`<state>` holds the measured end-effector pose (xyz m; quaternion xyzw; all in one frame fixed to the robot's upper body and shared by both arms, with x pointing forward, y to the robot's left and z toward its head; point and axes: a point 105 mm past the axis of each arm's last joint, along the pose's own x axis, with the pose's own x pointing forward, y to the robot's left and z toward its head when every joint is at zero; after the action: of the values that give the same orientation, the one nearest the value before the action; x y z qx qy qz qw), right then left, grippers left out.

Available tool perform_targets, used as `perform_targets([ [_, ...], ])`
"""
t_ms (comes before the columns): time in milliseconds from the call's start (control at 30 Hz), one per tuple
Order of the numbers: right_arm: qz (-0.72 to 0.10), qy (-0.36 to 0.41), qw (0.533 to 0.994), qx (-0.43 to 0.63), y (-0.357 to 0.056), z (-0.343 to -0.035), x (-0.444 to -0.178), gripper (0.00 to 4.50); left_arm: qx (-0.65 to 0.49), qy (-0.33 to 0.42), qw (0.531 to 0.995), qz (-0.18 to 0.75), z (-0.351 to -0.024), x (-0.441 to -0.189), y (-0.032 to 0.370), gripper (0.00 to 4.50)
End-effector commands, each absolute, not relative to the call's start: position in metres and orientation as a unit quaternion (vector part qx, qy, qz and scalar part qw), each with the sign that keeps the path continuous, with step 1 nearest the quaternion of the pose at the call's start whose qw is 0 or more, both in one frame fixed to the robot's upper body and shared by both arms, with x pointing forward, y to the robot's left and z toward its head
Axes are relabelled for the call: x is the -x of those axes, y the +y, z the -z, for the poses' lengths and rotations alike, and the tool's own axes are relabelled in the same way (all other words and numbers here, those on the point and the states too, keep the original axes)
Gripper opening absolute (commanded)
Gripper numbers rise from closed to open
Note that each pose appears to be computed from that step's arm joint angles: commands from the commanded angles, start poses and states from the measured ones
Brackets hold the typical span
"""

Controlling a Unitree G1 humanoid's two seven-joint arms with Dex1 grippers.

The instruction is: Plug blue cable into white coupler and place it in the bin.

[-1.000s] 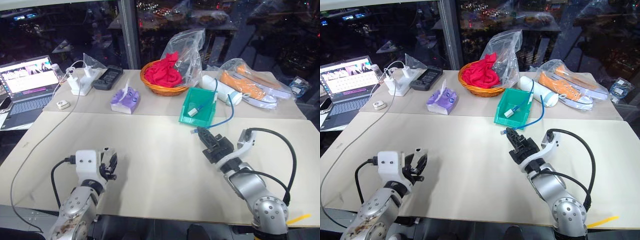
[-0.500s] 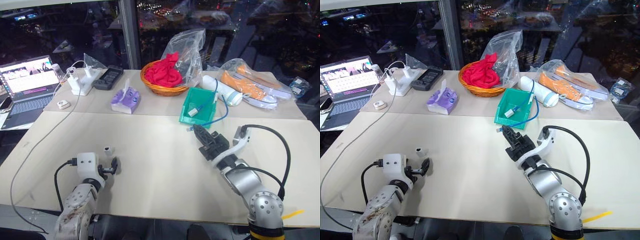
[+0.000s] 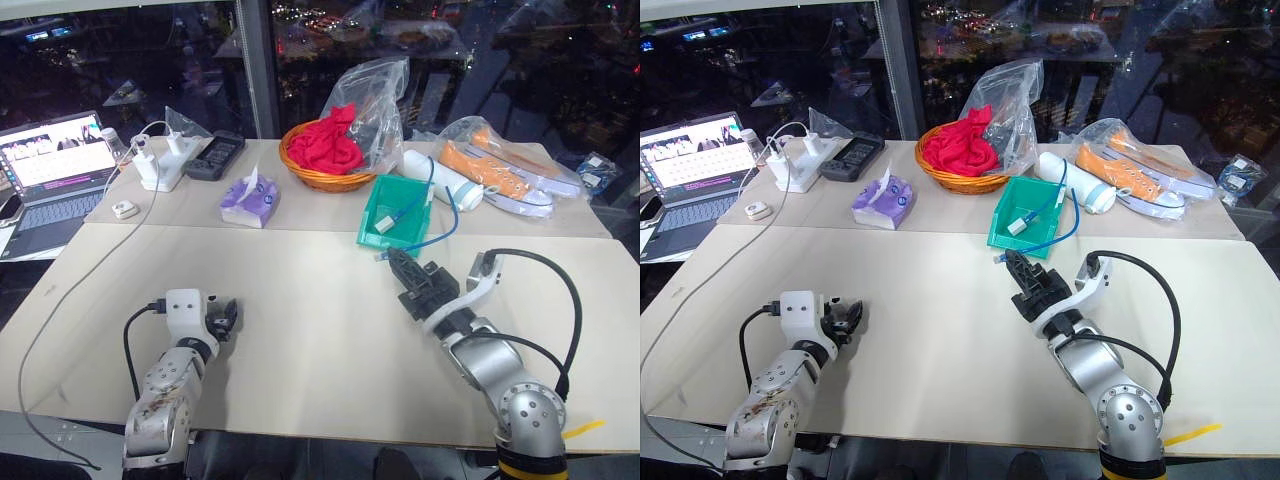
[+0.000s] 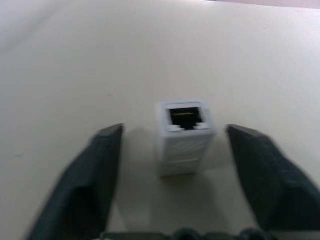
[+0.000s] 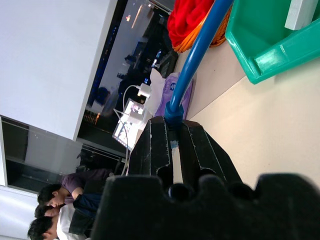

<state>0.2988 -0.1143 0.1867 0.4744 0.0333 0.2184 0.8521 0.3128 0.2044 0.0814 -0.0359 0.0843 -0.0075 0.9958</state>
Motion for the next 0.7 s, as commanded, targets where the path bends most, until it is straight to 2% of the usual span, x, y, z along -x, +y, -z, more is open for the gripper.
perform_targets([
  [33, -0.231, 0.007, 0.849, -0.474, -0.116, -0.202, -0.294, 0.0, 0.041, 0.064, 0.997, 0.01, -0.095, -0.316, 0.201, 1.67],
  [133, -0.232, 0.007, 0.851, -0.47, -0.116, -0.203, -0.294, 0.0, 0.048, 0.062, 0.997, 0.011, -0.096, -0.318, 0.198, 0.67],
  [367, -0.234, 0.01, 0.857, -0.459, -0.113, -0.202, -0.293, 0.0, 0.06, 0.062, 0.996, 0.015, -0.094, -0.321, 0.194, 0.66],
  [467, -0.235, 0.009, 0.861, -0.451, -0.112, -0.202, -0.293, 0.0, 0.044, 0.04, 0.997, 0.047, -0.102, -0.324, 0.186, 0.66],
  [500, -0.235, 0.009, 0.862, -0.449, -0.112, -0.202, -0.294, 0.0, 0.035, 0.026, 0.997, 0.068, -0.108, -0.326, 0.18, 0.66],
  [600, -0.229, 0.005, 0.877, -0.424, -0.113, -0.201, -0.295, 0.0, -0.007, -0.026, 0.962, 0.27, -0.133, -0.32, 0.115, 0.66],
  [633, -0.227, 0.005, 0.885, -0.407, -0.113, -0.2, -0.294, 0.0, -0.019, -0.029, 0.942, 0.334, -0.134, -0.314, 0.095, 0.66],
  [700, -0.225, 0.003, 0.897, -0.381, -0.112, -0.199, -0.293, 0.0, -0.034, -0.022, 0.915, 0.402, -0.129, -0.307, 0.071, 0.66],
])
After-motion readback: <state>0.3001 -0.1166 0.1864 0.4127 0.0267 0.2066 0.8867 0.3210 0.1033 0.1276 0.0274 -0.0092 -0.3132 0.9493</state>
